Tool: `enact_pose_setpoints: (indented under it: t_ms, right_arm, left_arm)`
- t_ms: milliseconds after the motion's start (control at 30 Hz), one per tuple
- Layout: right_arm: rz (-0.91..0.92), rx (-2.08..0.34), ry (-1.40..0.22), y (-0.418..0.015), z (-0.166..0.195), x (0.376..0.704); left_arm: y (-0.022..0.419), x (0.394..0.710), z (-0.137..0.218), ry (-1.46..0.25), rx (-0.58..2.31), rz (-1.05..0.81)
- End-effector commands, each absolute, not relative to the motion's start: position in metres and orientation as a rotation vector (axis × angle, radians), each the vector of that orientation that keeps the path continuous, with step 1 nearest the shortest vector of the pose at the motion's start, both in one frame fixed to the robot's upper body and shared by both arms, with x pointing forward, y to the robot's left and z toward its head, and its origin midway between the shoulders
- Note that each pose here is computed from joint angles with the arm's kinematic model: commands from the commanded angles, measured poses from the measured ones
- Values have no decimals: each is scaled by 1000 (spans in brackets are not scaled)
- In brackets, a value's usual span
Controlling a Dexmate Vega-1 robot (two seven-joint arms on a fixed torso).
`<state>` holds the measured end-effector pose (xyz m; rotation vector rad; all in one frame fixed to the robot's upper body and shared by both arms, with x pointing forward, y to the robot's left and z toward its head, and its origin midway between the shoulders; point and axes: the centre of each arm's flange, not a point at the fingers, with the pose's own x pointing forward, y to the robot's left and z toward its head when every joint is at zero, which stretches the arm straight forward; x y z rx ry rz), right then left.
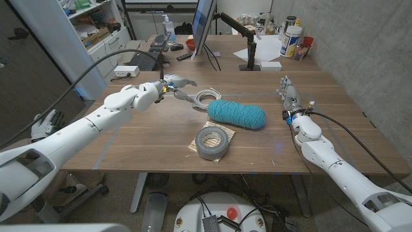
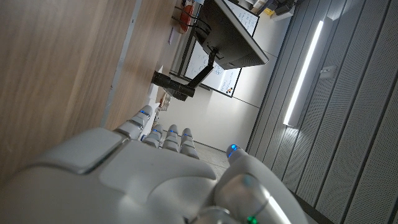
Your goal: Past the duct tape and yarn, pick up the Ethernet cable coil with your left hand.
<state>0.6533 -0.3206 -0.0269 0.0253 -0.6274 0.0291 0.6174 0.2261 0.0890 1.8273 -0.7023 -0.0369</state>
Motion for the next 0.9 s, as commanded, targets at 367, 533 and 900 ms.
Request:
enact_pose_setpoints:
  t_ms: [367, 533, 900]
  right_arm:
    - [31, 21, -620, -319, -27, 655]
    - [29, 21, -621, -320, -27, 654]
    - [31, 16, -624, -320, -27, 654]
  left_arm:
    - [205, 629, 85, -762, 1841, -80]
    - [202, 630, 85, -778, 1844, -80]
    - [197, 635, 79, -778, 1825, -109]
